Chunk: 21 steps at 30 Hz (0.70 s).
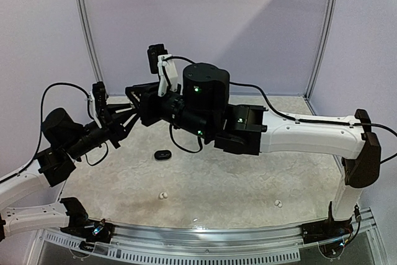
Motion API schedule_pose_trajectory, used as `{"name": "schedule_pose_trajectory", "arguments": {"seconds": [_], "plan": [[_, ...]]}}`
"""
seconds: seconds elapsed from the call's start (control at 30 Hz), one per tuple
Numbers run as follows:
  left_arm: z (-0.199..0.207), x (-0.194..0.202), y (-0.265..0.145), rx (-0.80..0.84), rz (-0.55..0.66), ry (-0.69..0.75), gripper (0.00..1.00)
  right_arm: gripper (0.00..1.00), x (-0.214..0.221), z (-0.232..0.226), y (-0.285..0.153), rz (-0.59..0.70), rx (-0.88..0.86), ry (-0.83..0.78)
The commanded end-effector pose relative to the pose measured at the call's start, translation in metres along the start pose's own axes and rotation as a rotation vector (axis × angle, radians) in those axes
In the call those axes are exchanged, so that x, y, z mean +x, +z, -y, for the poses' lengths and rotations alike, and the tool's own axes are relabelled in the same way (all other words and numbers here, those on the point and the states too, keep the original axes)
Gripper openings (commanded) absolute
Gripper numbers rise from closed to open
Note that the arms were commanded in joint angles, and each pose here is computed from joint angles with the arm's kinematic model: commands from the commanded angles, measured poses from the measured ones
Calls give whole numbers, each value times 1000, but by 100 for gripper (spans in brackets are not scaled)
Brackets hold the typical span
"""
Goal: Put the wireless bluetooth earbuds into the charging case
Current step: Insert the left earbud into the left side groove of the charging case.
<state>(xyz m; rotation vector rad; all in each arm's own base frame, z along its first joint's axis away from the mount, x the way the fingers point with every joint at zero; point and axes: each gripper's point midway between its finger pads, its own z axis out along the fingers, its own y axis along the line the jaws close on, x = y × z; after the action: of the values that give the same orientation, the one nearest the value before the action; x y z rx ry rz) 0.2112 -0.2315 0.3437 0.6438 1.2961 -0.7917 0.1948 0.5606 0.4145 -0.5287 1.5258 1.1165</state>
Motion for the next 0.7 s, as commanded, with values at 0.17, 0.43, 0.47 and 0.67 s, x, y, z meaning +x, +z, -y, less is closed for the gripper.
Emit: {"name": "schedule_pose_trajectory", "arguments": {"seconds": [0.17, 0.43, 0.47, 0.67], "plan": [[5, -8, 1, 13, 29, 17, 0, 0, 13, 16, 3, 8, 85, -27], [5, -9, 2, 17, 29, 23, 0, 0, 22, 21, 8, 3, 104, -35], [5, -9, 2, 17, 29, 24, 0, 0, 24, 22, 8, -2, 107, -37], [6, -11, 2, 19, 34, 28, 0, 0, 33, 26, 11, -19, 126, -44]]}}
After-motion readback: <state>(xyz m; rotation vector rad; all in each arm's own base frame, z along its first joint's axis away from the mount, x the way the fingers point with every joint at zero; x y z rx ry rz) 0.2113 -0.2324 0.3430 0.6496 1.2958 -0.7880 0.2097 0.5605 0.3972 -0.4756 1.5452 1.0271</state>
